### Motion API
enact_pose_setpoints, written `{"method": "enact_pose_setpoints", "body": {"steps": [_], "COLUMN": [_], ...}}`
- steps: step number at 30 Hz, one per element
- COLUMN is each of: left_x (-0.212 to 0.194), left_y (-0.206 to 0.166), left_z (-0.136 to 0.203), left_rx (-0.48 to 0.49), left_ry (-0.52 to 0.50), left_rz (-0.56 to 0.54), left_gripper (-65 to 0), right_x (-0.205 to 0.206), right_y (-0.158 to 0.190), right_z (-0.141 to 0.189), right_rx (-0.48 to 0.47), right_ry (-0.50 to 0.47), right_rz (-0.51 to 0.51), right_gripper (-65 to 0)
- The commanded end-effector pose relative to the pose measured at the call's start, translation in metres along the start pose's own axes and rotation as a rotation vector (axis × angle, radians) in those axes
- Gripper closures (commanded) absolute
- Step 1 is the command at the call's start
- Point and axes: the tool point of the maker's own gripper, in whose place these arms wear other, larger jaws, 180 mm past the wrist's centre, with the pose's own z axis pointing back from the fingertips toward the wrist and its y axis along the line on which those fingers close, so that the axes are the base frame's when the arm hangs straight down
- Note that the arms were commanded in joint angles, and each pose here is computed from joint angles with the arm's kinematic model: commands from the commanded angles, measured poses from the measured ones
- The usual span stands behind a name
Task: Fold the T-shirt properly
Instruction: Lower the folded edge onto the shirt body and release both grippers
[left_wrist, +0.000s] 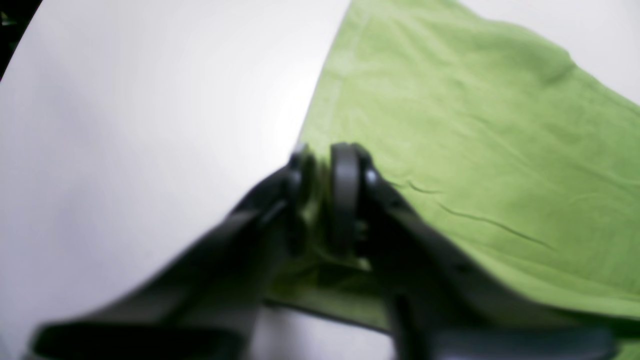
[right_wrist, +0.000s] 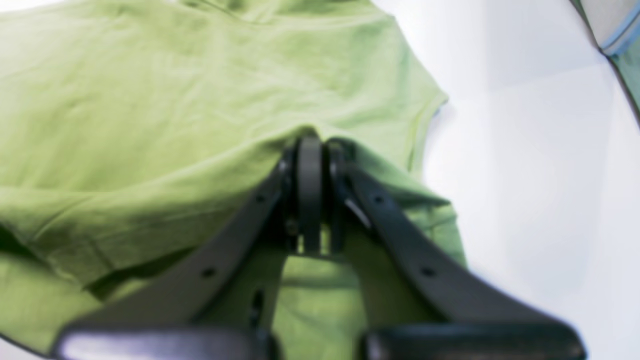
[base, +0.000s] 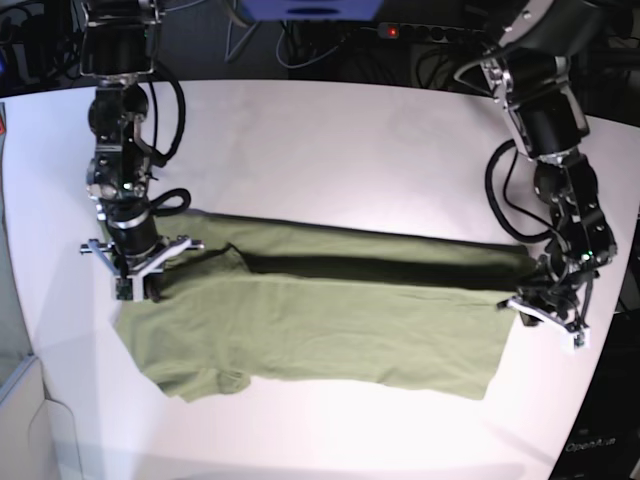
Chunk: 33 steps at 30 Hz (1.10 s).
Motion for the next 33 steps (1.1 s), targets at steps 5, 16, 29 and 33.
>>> {"method": "enact_pose_setpoints", "body": {"steps": [5,16,29,33], "left_x": [0.029,0.016,-0.009,-0.013], "left_y": [0.005,0.005,-0.018,-0.019], "left_z": [0.004,0.008,-0.011,-0.015], "left_rx": [0.006,0.002,-0.045,-0.049], "left_ry": [-0.078,-0.066,0.001,-0.004], "left_rz": [-0.008,-0.026,-0.065,-0.056], "left_gripper": [-36.2,-37.2,-3.2,-3.2], "right_x": [0.019,0.018,-0.017,-0.033], "right_y": [-0.004,-0.009,-0.011,-0.012], "right_z": [-0.006,0.009,0.005,0.001], "right_rx": [-0.003,-0.009,-0.011,-0.012], "right_ry": [-0.015,-0.025,0.042,0.069], "right_rz": [0.01,0.033,0.02,0.011], "right_gripper": [-35.8,-48.9,-1.0,-1.0]}}
